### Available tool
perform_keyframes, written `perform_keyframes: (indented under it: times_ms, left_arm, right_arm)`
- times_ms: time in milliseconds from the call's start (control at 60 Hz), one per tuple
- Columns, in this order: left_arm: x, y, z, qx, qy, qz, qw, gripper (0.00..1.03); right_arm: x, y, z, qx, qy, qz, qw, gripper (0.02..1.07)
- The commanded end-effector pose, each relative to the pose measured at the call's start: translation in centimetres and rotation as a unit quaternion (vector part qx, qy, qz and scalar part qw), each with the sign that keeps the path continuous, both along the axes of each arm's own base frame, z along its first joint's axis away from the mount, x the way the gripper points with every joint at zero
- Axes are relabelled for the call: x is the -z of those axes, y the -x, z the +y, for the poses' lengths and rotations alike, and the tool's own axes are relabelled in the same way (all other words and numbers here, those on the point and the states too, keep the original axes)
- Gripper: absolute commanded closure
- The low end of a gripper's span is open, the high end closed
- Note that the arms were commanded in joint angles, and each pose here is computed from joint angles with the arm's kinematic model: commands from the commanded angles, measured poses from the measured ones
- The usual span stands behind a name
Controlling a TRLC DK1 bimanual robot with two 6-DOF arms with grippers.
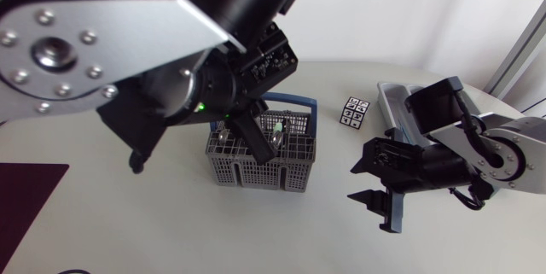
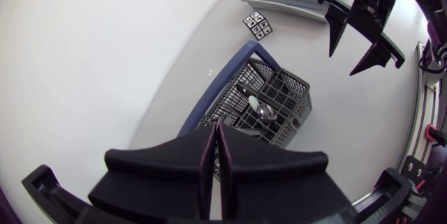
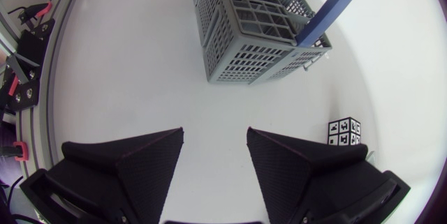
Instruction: Transfer all utensils from the basket to the drawer tray.
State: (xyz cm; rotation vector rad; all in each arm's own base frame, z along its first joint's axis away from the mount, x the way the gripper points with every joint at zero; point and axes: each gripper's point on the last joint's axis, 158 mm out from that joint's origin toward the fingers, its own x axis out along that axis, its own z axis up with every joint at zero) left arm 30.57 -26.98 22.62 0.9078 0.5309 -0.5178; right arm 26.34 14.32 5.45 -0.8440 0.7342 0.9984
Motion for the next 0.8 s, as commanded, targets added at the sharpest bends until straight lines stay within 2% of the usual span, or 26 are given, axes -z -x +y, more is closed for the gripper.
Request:
perform_keyframes:
  times_ms: [0,317,617,783]
  left_arm:
    - [-2.7,0.4,0.3,0.006,0.019,-0.027,0.999,1.00]
    - [-6.3,1.2,-1.1,0.005,0.119,-0.016,0.993,1.00]
    - [-4.1,-0.2,-4.2,-0.004,0.206,0.099,0.974,1.00]
    - [-2.8,-0.7,-5.4,-0.005,0.224,0.145,0.964,1.00]
  right_arm:
    - [-1.8,-0.7,0.5,0.015,-0.021,-0.023,0.999,0.40]
    - [-9.1,-1.2,2.7,0.037,-0.114,-0.098,0.988,0.40]
    - [-13.7,-1.1,6.0,0.049,-0.209,-0.111,0.970,0.40]
    - [-15.1,-1.8,7.5,0.062,-0.235,-0.115,0.963,0.40]
